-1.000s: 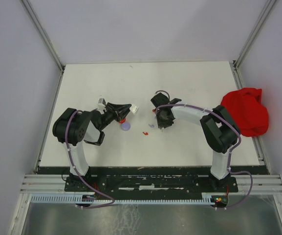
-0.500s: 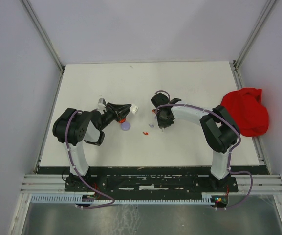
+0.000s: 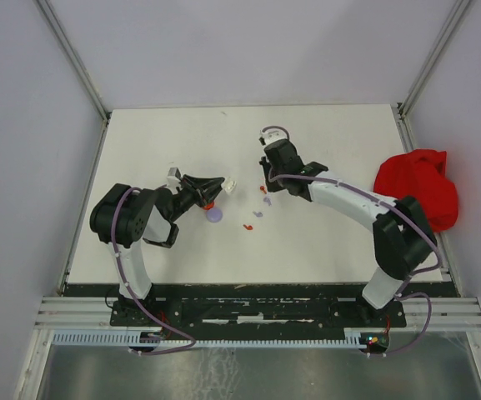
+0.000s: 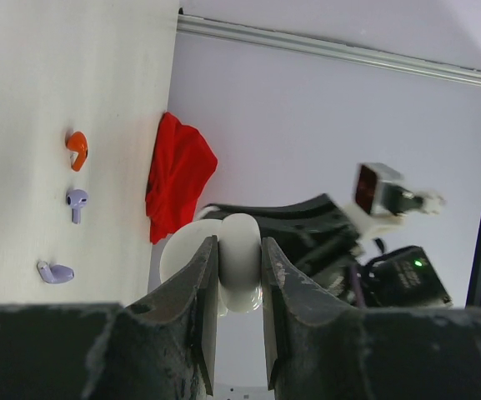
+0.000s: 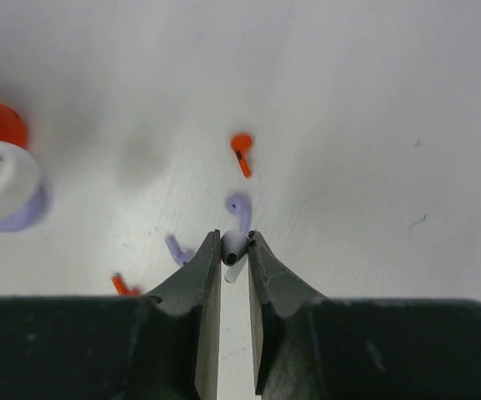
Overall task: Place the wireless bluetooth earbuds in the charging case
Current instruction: Pick up the earbud from the center of the board, then place the earbud in the charging case.
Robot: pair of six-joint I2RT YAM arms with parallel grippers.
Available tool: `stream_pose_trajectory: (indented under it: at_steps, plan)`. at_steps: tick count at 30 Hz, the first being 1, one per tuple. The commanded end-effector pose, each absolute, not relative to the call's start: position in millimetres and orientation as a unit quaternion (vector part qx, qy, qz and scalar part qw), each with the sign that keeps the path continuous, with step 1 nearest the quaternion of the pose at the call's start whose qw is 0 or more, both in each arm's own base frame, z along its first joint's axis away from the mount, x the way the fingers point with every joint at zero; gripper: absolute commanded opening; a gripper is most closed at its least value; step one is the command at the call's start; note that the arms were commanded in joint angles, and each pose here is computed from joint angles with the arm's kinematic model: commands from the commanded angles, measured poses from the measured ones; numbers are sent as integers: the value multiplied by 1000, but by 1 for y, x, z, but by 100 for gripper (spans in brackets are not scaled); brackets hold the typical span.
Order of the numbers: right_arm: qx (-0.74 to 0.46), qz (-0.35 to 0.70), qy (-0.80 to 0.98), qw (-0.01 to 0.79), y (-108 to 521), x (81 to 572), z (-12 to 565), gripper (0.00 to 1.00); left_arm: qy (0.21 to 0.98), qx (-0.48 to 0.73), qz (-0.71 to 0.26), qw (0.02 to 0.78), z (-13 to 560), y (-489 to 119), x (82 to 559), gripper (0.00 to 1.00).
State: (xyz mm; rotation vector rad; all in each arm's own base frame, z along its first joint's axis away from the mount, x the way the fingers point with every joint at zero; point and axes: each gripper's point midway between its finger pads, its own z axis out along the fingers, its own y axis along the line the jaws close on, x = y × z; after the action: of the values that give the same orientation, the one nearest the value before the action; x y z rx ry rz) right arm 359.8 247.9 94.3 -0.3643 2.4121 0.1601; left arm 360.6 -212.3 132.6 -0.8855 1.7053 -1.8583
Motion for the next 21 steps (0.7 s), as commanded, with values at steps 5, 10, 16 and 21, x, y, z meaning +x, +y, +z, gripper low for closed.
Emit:
stream_pose_trajectory:
  at_steps: [5,10,16,21]
  plan:
    - [-217,228,726,612,302,385,252,4,597,-275,-714,242,170,-223,361,3]
    - [-266,275,619,686,315,368,282,2,598,-265,-720,232,175,-231,363,3]
    - [-305,298,545,722,320,347,276,0,599,-258,-726,217,176,-240,362,3]
    - [-331,304,515,730,325,337,267,0,603,-254,-726,209,175,-248,360,3]
